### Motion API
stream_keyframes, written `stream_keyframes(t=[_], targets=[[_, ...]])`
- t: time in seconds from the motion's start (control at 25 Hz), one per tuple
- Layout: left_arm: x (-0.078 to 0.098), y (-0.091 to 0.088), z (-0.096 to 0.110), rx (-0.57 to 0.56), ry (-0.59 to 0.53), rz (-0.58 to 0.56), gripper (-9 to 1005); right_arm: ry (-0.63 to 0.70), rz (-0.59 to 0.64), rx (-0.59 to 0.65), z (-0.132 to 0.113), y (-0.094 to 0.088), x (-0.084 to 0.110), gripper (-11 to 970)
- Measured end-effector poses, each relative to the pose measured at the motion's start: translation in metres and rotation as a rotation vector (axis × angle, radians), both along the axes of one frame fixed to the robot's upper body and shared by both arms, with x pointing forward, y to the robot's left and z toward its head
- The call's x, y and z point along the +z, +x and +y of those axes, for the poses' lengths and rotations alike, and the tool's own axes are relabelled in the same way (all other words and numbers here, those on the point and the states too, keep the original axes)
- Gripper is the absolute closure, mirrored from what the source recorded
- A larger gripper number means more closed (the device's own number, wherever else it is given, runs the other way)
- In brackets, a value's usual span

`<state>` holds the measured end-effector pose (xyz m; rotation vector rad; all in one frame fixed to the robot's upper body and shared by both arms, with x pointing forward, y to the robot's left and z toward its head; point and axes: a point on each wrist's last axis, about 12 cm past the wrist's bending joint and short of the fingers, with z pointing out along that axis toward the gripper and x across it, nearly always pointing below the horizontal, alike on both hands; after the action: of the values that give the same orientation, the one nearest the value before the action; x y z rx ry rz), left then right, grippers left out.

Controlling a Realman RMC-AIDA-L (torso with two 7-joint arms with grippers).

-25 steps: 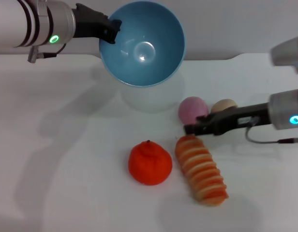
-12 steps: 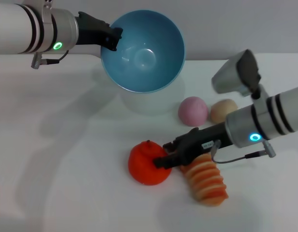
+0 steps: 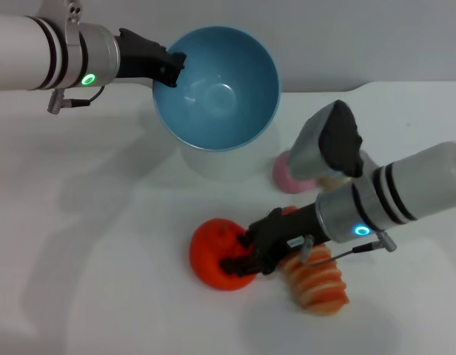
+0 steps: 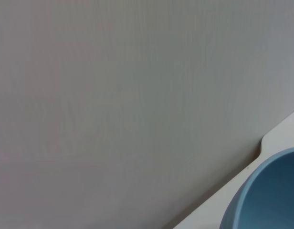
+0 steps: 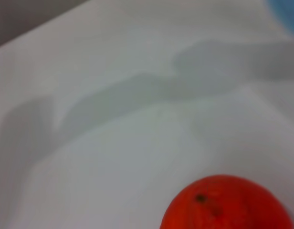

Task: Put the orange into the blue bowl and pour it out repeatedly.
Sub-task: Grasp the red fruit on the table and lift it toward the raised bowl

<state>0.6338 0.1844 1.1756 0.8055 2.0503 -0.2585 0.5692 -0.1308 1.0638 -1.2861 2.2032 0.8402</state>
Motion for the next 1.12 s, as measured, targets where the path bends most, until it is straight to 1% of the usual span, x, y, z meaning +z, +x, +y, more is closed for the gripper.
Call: stream_keyframes(t=[0.28,0.52,0.72,0.84,0.96,1.04,1.12], targets=[[0.000,0.000,-0.001,-0.006,0.005,-0.001,997,0.011,-0.015,0.005,0.000,-0.001,0.003,474],[0.001,0.000,-0.003,-0.010,0.006,-0.003,997,0.012,-0.012,0.002,-0.002,-0.002,0.002,699],[0.001,0.000,-0.002,-0.009,0.006,-0.003,996,0.045,-0.039,-0.007,-0.005,-0.004,0.008,796],[-0.001,0.000,-0.002,-0.008,0.007,0.002,996,0.086,-0.087,-0.018,-0.010,-0.004,0.018,822],[-0.002,0.000,-0.002,-0.009,0.009,0.008,996,0.148,-0.132,-0.030,-0.021,-0.003,0.034,854],[-0.002,0.000,-0.002,-0.012,0.014,0.015,996,0.226,-0.154,-0.030,-0.031,-0.002,0.048,883],[-0.002,0.000,-0.002,-0.015,0.020,0.021,996,0.327,-0.176,-0.027,-0.043,-0.002,0.064,891]])
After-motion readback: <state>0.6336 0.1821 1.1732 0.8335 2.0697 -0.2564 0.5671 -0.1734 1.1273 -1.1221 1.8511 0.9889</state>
